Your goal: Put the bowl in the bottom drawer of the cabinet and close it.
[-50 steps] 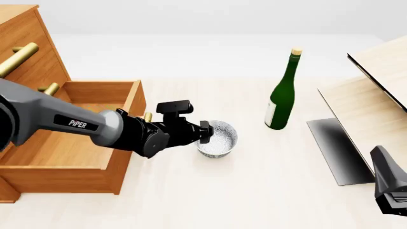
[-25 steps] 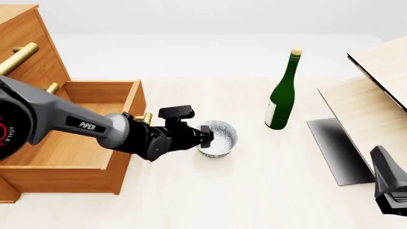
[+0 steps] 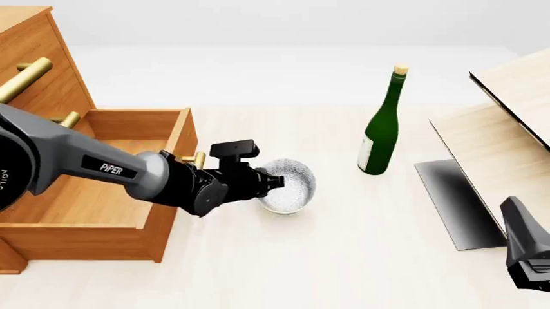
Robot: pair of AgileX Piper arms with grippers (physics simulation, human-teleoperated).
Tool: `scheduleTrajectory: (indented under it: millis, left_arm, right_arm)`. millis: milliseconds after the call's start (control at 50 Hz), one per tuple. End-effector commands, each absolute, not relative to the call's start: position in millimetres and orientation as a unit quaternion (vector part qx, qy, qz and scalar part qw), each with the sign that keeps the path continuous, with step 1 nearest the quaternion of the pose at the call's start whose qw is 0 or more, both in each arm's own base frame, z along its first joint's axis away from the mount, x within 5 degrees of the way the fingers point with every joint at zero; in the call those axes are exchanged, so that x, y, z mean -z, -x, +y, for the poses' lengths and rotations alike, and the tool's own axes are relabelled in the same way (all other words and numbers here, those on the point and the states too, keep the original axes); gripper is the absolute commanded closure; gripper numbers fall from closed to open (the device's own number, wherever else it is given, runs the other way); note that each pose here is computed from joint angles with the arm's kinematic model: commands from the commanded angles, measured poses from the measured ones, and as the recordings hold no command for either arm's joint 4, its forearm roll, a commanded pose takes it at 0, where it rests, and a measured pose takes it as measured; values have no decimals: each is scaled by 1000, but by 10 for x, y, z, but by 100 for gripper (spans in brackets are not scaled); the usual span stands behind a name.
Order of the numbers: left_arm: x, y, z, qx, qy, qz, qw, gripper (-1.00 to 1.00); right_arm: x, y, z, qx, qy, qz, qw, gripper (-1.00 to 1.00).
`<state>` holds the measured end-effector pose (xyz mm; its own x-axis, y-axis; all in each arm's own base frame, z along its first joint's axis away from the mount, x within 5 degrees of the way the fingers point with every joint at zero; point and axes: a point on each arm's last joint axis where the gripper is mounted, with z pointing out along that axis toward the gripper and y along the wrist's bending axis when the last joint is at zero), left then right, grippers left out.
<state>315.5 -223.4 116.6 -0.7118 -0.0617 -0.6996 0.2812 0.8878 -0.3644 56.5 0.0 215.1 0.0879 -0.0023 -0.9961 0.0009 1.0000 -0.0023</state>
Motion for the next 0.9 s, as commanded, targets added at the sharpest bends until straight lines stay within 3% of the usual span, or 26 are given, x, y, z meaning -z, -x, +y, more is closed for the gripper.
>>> scheduleTrajectory:
  millis: [20,900]
  left_arm:
    - [-1280,-3200,-2107,223,-56,892,389,100]
    - [-1742,-3008,-1941,226,-77,871,429,100]
  right_arm:
    - [-2152,-564,0,1,1,675,738,-100]
    - [-2152,-565,0,1,1,675,738,-100]
